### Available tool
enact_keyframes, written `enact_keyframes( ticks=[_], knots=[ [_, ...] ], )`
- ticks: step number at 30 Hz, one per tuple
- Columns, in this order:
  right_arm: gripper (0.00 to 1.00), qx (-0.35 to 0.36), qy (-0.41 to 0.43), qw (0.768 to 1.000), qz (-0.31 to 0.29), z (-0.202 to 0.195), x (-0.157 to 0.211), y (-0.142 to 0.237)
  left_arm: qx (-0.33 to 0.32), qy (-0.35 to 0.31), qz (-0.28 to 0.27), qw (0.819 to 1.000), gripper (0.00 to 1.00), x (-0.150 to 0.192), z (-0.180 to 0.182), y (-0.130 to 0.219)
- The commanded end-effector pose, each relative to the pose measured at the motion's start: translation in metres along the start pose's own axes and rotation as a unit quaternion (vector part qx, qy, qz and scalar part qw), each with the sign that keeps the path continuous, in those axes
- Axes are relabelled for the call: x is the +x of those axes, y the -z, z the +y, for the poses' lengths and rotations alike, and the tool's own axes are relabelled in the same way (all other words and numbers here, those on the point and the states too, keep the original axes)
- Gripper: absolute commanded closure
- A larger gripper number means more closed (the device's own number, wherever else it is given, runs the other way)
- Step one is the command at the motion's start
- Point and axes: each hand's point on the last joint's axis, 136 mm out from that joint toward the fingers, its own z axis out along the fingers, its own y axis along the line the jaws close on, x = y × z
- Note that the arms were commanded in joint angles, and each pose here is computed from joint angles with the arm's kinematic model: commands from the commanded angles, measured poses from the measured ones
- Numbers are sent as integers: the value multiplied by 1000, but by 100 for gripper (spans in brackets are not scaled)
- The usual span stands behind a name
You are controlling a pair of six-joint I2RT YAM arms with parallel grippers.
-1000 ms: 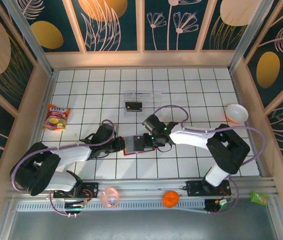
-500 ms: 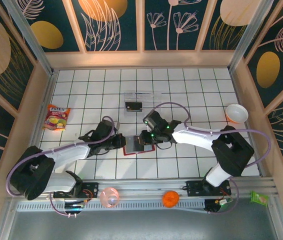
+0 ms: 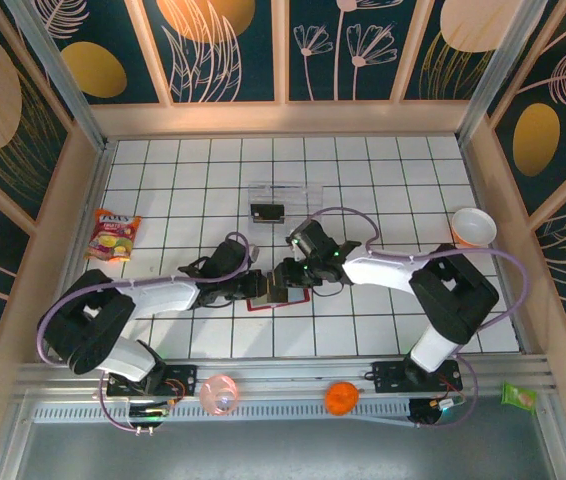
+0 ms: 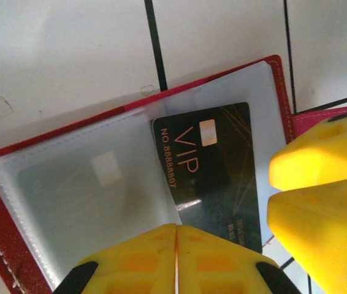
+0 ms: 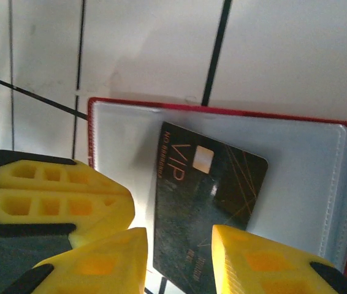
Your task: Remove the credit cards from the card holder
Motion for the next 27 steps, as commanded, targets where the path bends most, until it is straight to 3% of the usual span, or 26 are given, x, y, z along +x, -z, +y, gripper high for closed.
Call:
enact_keyframes(
  ticks=[1, 8, 17, 21, 27],
  knots=[
    [67, 1, -21, 1000, 3, -8, 2, -5, -9, -4, -6, 1000, 94, -6, 0, -2],
    [68, 22, -38, 999, 4, -22, 5, -5, -26, 5, 11, 1000, 100, 7, 14, -8],
    [69, 12, -38, 999, 17, -22, 7, -15, -35, 2, 24, 999, 100, 15, 22, -13],
    [74, 5, -35, 999, 12, -19, 6, -14, -36, 1, 27, 999, 100, 16, 23, -13],
    [96, 41, -29, 999, 1, -30, 6, -4, -38, -6, 25, 999, 100, 15, 22, -9]
  ],
)
